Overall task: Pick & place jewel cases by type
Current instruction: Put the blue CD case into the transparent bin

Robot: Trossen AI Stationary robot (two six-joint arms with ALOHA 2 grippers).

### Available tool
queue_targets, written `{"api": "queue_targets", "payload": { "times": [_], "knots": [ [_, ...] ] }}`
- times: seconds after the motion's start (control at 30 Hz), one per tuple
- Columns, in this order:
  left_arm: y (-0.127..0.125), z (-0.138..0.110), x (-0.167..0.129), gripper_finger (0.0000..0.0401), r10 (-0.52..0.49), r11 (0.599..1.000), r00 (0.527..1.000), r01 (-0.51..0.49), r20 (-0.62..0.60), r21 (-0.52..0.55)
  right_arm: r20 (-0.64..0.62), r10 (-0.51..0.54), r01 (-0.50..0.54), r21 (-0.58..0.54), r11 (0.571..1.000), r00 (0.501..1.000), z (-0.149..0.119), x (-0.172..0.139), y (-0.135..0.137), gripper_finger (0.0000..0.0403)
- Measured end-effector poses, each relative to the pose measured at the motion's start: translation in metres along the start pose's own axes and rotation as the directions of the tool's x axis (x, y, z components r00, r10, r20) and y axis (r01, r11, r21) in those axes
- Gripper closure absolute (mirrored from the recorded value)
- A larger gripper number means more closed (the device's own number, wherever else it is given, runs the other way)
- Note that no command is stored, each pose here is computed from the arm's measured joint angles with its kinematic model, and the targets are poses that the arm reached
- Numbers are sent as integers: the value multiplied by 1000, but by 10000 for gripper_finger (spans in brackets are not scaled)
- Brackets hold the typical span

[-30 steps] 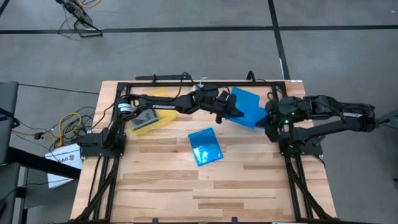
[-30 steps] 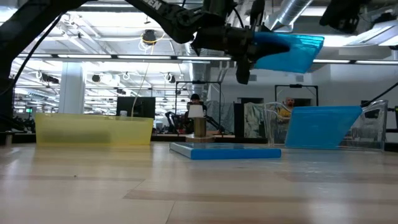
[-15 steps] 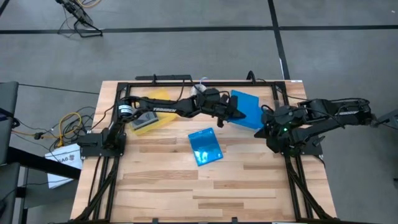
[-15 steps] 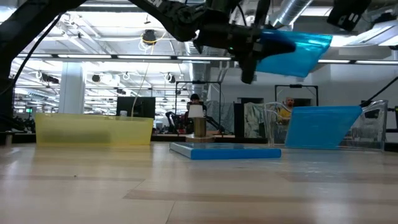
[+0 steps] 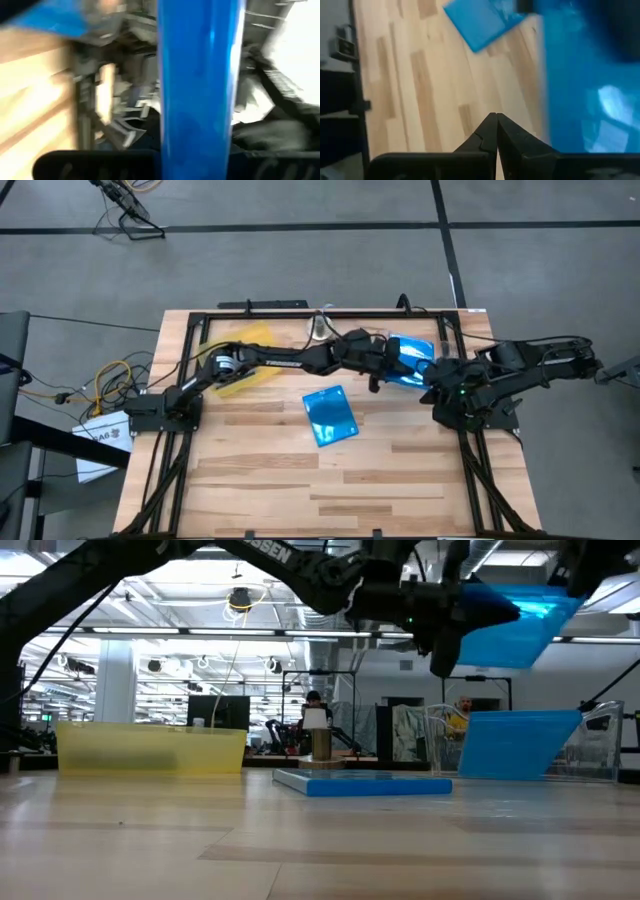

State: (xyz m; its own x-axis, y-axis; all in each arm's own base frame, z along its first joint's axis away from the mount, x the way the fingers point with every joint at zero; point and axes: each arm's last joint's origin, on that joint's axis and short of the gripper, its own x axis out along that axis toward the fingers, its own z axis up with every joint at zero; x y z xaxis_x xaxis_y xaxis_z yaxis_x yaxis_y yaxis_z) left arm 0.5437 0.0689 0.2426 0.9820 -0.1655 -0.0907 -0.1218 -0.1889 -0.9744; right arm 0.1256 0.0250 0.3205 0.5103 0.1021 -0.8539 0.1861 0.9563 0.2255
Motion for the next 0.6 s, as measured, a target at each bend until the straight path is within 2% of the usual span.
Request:
{"api": "queue_targets", "payload": {
  "times": [0.13,0.47,0.6],
  "knots": [
    [11,-7,3,383,70,997,997,-70,9,-29,-59,-29,28,-12,1000,998,-4,1,-2,403],
    [12,-11,4,383,70,993,994,-62,85,-99,-98,-47,45,-16,999,994,-5,4,-3,403],
    [26,-15,13,383,47,987,997,-37,64,-155,-101,-47,45,-28,999,994,-5,4,-2,403]
  ]
}}
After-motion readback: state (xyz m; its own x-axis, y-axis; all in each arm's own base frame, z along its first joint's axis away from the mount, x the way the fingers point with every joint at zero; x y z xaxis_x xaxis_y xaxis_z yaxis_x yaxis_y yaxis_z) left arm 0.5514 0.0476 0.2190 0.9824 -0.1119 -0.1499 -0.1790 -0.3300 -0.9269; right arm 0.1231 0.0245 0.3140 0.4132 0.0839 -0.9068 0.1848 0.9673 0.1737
